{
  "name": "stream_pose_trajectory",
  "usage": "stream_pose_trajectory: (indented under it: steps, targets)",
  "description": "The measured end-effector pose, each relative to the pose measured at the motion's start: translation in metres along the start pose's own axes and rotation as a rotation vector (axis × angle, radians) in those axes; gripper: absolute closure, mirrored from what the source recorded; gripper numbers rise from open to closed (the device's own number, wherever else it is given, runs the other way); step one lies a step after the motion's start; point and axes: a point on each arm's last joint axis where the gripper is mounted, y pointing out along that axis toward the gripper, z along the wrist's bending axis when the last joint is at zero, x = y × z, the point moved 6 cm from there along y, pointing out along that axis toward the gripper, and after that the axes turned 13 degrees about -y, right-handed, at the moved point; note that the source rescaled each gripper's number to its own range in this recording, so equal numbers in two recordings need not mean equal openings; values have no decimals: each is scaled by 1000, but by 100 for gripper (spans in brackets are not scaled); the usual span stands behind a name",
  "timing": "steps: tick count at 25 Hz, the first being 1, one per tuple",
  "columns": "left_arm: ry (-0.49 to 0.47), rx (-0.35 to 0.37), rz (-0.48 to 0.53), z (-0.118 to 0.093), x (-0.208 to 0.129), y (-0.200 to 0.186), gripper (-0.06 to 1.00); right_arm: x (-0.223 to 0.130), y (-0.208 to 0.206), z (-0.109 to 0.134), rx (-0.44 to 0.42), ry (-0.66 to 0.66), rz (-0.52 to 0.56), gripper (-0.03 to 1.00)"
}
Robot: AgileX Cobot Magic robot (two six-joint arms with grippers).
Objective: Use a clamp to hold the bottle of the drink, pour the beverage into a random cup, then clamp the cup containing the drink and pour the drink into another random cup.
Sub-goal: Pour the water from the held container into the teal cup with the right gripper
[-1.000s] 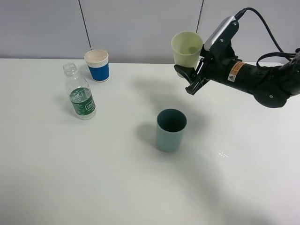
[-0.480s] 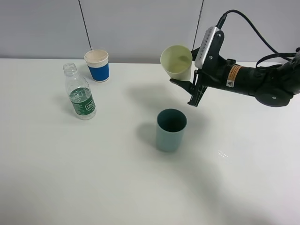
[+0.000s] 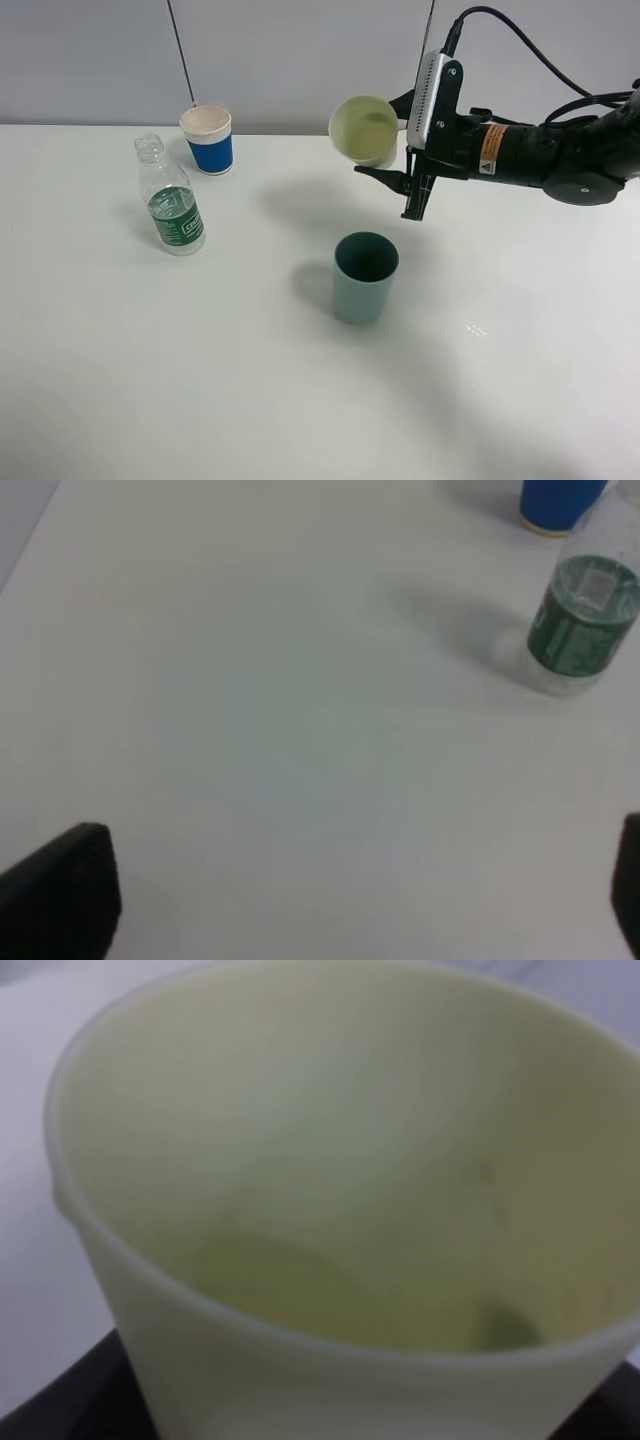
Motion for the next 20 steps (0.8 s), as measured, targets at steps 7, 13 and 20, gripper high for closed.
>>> stream_pose_trajectory:
  steps: [7,13,20]
  targets:
    - [0,0,0,0,0,0,-6,9,-1,13,85,-42,-65,96]
    - [0,0,0,0,0,0,-6,16,-2,16,101,-123,-110,96]
    - [0,0,0,0,0,0,-6,17,-3,20,118,-310,-133,96]
